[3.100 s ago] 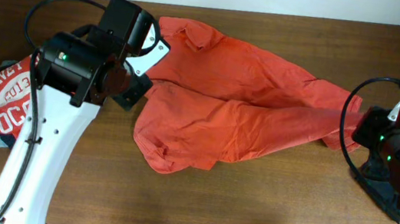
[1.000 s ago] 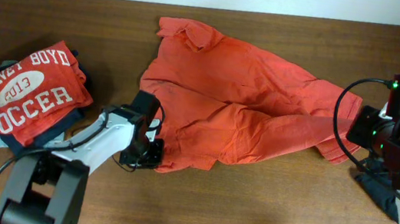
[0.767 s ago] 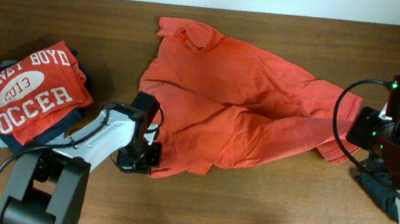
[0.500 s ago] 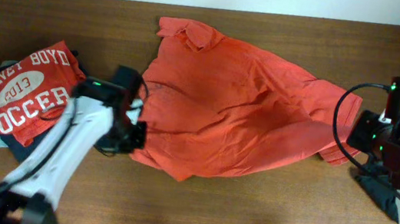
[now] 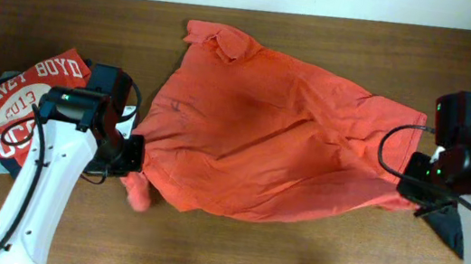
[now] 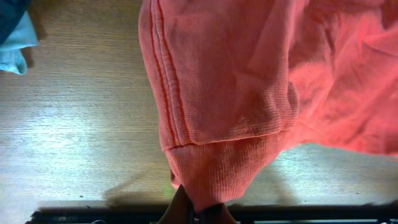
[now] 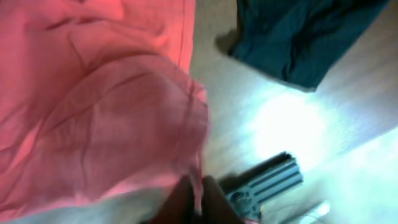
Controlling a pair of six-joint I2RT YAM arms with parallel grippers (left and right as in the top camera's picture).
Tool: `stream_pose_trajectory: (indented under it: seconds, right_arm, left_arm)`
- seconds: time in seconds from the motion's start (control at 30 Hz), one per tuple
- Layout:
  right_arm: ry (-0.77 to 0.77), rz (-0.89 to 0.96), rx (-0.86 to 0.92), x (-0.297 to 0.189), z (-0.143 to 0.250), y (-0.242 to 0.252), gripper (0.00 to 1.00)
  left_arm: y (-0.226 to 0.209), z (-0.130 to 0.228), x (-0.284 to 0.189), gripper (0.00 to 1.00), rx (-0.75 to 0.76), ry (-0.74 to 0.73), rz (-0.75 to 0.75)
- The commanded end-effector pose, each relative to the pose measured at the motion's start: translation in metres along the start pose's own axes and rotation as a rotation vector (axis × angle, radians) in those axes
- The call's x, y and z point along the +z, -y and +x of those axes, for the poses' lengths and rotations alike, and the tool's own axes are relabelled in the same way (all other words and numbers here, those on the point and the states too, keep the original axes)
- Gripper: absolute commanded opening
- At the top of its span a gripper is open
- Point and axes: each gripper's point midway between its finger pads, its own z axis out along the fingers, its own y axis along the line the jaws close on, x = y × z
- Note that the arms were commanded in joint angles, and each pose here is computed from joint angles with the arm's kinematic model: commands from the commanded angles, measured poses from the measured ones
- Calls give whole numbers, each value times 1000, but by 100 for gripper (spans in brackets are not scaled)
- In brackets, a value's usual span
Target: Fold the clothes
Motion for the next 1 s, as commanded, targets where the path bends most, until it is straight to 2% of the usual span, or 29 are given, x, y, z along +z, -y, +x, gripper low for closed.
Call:
stream_pose_trajectory:
  seconds: [0.0,0.1,0.17,0.27,0.4,0.43,0.47,0.5,0.53,0.57,0.7,0.8,0.9,0.97]
  right_arm:
    - [-33,-4,19,3,5,0,24]
    - [-28,-5,19,3,4,0,41]
    - [-4,-15,25,3,-2,-3,57]
    - [59,-44,39,3,-19,-10,58]
    - [110,-108,46,12,-48,-30,45]
    - [113,-116,42,17,-54,-35,45]
    - [112,-115,42,22,-60,-38,46]
    - [105,-112,41,30,-67,-42,45]
    - [96,-109,39,37,-72,-46,45]
    - [80,-102,36,47,-77,-50,45]
    - [13,-80,24,85,-89,-64,45]
    - [-17,-70,19,106,-96,-71,46]
    - [-20,-68,21,118,-102,-75,52]
    - [-8,-71,34,124,-109,-75,53]
  left_arm:
    - [-8,0,-4,1,23,13,-40]
    - [-9,0,-4,0,23,14,-47]
    - [-9,-1,-4,1,23,15,-46]
    - [-9,-1,-4,1,23,18,-46]
    - [-9,-1,-4,1,23,17,-46]
    - [-9,0,-4,7,23,15,-46]
    - [-9,1,-4,22,23,10,-47]
    - [-10,3,-4,41,23,2,-49]
    - [-12,5,-4,68,22,-6,-58]
    - [-15,7,-5,75,22,-17,-76]
    - [-20,13,-10,80,23,-37,-107]
    - [-18,5,-23,81,23,4,-100]
    - [-11,-22,-37,87,39,119,-71]
    - [11,-52,-44,87,141,246,35]
